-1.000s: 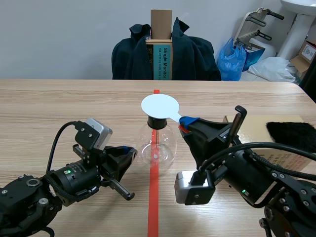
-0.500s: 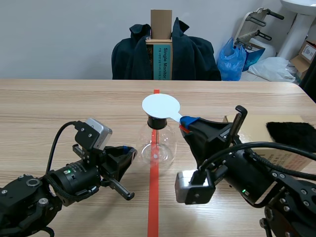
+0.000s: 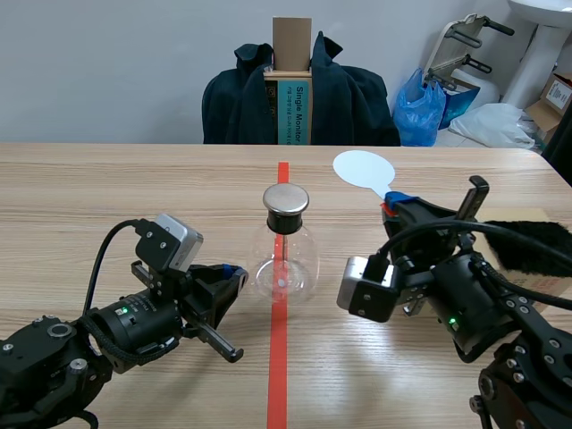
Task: Do the electroscope experiment.
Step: 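Move the plate toward and away from the electroscope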
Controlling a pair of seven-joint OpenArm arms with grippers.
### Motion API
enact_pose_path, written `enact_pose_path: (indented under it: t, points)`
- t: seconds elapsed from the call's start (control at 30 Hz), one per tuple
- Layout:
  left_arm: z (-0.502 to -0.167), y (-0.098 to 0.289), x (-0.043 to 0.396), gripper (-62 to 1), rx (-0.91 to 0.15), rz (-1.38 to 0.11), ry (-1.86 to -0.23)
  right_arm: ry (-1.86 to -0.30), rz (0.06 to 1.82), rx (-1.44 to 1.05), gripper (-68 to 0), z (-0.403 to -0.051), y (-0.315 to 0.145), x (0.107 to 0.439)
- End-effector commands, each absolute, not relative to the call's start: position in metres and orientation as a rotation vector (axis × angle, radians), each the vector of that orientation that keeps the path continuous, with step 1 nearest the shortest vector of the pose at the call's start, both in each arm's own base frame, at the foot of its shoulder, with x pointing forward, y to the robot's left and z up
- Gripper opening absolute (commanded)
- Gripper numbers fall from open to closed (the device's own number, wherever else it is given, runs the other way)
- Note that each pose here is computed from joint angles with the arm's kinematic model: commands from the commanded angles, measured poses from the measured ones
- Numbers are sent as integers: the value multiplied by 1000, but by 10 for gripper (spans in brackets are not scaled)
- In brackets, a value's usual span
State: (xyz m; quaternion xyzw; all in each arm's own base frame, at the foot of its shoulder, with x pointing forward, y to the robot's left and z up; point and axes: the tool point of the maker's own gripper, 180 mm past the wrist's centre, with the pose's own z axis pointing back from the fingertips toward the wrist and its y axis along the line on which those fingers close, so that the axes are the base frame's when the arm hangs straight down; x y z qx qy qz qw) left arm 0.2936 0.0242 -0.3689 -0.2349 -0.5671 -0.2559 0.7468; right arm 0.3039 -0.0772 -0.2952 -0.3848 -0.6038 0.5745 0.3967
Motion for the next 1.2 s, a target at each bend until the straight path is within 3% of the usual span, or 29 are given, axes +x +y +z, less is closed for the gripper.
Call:
enact_pose_path:
  t: [0.0, 0.3, 1.17]
  points:
    - [-355, 22, 300, -593, -526, -549, -1288, -1530, 1429, -1021, -667, -286, -84, 309]
    - [-355, 22, 300, -593, -526, -549, -1288, -1471, 1371, -1067, -667, -287, -98, 314]
    - [-355, 22, 300, -593, -525, -549, -1288, -1800, 1691, -795, -667, -282, -27, 277]
